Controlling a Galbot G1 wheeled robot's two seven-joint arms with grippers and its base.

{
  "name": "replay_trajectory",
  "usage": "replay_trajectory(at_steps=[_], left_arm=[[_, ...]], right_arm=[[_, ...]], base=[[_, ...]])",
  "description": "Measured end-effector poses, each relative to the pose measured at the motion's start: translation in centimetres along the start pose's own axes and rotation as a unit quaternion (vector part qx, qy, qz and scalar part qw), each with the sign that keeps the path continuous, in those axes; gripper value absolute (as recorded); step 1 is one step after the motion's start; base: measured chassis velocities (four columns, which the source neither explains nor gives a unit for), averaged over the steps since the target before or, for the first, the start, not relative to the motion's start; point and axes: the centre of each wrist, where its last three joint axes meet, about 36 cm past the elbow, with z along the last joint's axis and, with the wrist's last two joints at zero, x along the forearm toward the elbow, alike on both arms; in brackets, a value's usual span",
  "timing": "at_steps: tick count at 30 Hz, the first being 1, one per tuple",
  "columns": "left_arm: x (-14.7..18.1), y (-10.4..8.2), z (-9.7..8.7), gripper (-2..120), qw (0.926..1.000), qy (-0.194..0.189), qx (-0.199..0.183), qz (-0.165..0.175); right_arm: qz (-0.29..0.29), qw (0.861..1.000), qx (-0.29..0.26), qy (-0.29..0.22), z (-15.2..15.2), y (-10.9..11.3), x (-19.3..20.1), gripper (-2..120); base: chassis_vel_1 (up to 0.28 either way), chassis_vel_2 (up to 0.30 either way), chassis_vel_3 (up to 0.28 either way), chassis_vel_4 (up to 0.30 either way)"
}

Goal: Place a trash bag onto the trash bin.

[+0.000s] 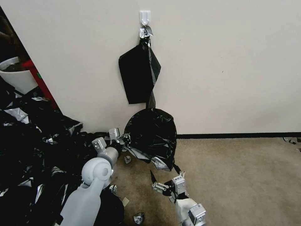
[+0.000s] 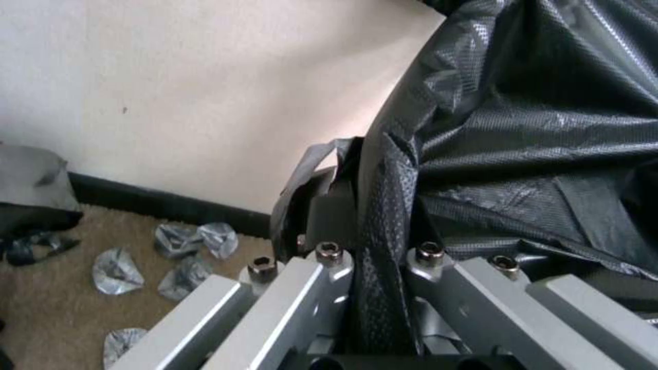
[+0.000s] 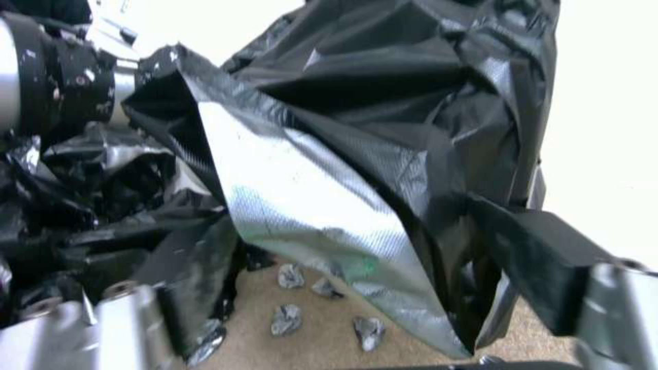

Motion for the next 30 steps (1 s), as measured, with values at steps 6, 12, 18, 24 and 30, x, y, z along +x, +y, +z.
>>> replay_trajectory(at_steps=[6,12,18,24,30], left_arm=[[-0.1,0.0,0.2,3,1.0,0.002,0.002,-0.005],[-0.2,-0.2,0.4,3,1.0,0.004,0.002,-0.007],[0.0,-0.2,0.3,3,0.9999,0.003,0.004,-0.011],[0.5,-0.7,0.0,3,0.9999,0.004,0.015,-0.007],[1.5,-1.5,-0.5,3,0.9996,0.016,0.023,0.008]], right_arm=[[0.002,1.0,-0.013,-0.01,0.4,0.5,0.5,63],[0.015,1.0,-0.017,-0.013,0.3,0.9,0.4,41],[-0.005,0.999,-0.021,-0.044,1.4,0.9,0.2,16],[-0.104,0.993,0.01,-0.058,4.3,0.1,0.3,0],[-0.135,0.987,0.069,-0.046,5.7,-1.0,-2.2,0]], base=[[0.0,0.0,0.0,0.0],[0.0,0.0,0.0,0.0],[0.0,0.0,0.0,0.0],[0.0,0.0,0.0,0.0],[0.0,0.0,0.0,0.0]])
